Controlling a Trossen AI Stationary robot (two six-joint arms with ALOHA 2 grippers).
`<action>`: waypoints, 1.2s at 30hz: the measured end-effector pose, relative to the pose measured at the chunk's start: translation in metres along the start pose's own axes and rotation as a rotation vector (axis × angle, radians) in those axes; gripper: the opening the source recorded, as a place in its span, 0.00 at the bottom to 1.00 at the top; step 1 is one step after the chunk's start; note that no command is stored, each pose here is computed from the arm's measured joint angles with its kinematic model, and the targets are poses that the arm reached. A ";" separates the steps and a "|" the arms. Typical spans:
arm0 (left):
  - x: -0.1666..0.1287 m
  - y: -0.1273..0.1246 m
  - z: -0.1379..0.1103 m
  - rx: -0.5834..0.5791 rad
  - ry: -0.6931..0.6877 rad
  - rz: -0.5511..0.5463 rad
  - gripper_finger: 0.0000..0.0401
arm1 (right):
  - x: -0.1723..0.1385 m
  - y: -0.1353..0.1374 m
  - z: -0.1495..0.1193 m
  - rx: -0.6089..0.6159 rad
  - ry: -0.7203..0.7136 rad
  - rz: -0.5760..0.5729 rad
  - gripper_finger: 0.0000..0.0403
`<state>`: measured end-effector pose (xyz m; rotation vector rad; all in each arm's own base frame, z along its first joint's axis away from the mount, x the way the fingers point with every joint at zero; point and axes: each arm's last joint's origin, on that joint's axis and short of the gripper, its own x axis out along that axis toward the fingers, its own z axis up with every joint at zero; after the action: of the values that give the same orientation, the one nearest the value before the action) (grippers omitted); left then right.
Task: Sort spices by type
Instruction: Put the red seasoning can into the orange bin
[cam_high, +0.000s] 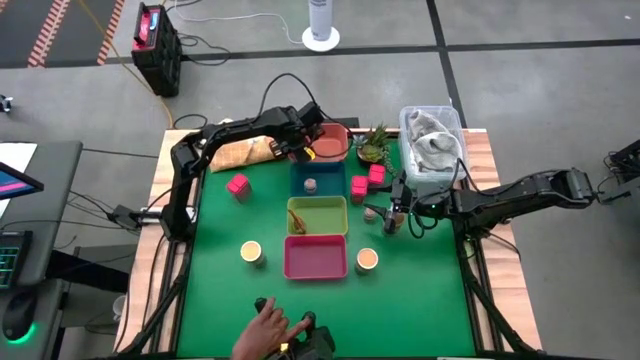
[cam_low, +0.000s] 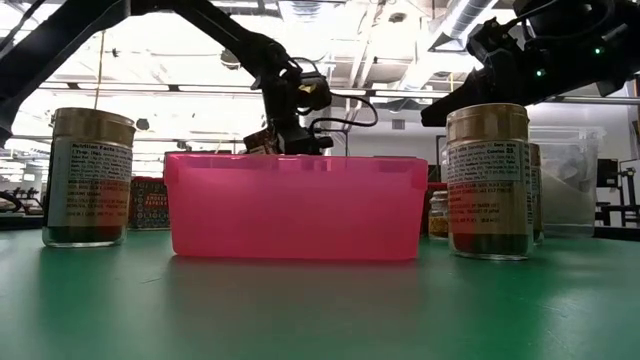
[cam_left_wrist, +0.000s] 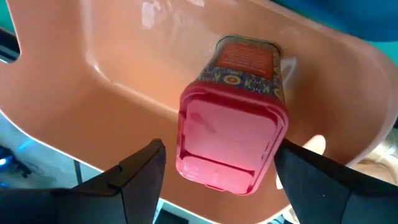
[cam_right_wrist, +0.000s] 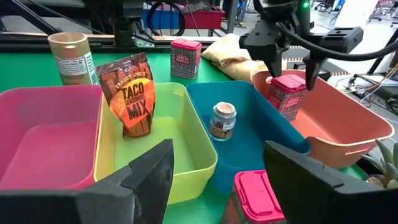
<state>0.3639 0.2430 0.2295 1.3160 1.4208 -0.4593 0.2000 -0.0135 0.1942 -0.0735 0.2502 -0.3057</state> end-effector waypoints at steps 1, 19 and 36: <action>0.000 0.000 0.000 -0.002 0.000 -0.001 0.72 | 0.000 0.000 0.000 -0.001 0.000 0.000 0.68; -0.028 -0.004 -0.008 -0.129 0.090 -0.007 0.72 | 0.000 0.000 0.000 0.009 -0.002 -0.002 0.68; -0.083 -0.044 0.029 -1.389 0.217 -0.293 0.71 | -0.004 -0.003 0.002 0.018 -0.004 -0.007 0.68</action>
<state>0.3206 0.1678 0.2752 0.0233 1.5792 0.4881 0.1958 -0.0149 0.1978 -0.0572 0.2436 -0.3148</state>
